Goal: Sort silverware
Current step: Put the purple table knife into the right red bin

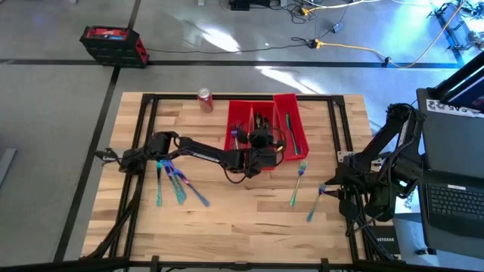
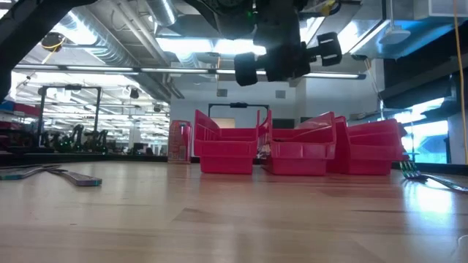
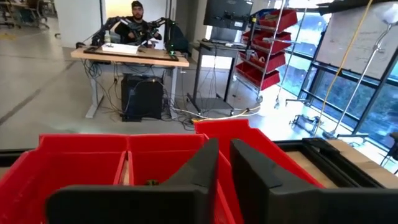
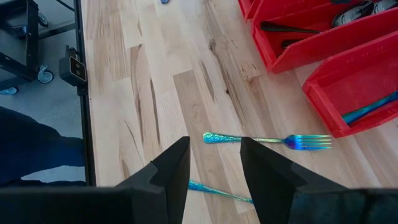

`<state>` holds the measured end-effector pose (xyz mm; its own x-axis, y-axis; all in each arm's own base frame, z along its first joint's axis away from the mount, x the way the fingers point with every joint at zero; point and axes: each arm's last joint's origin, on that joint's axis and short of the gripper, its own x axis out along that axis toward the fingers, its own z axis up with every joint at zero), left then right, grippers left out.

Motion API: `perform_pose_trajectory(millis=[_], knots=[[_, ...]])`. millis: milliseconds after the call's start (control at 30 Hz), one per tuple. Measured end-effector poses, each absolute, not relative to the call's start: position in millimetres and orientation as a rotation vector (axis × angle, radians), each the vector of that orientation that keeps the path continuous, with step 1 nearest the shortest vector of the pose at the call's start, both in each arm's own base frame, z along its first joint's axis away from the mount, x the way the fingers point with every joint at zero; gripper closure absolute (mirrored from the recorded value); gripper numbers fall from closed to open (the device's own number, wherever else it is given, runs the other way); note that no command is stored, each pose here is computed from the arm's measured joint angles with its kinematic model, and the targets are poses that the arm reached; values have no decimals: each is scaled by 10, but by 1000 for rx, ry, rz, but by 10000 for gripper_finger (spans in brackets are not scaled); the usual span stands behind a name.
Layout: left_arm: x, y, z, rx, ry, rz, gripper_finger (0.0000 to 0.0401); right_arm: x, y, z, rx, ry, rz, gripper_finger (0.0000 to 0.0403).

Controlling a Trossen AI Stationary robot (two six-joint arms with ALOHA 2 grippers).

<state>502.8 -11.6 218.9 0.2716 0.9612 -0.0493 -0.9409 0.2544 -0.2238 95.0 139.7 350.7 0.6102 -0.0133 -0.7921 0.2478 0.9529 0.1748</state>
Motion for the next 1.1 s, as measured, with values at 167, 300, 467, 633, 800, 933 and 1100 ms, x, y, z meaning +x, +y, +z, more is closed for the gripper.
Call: perform_pose_trajectory(millis=[167, 300, 467, 633, 800, 933, 1100], knots=[[4995, -246, 2295, -209, -102, 1282, 397, 949, 1397, 3507, 280, 905, -153, 276], [4936, -502, 2354, -163, -95, 1306, 400, 950, 1398, 3508, 280, 905, -152, 276], [4799, -1076, 2415, -125, -94, 1288, 401, 951, 1398, 3508, 282, 904, -152, 276], [4702, -1457, 2411, 74, 55, 1191, 401, 951, 1400, 3510, 283, 903, -151, 276], [4522, -1870, 2482, 89, 56, 1115, 401, 951, 1400, 3510, 283, 903, -151, 276], [4397, -2077, 2586, 45, 71, 906, 401, 950, 1401, 3509, 285, 910, -148, 276], [4171, -2113, 2372, -85, 196, 786, 401, 950, 1401, 3510, 285, 907, -149, 276]])
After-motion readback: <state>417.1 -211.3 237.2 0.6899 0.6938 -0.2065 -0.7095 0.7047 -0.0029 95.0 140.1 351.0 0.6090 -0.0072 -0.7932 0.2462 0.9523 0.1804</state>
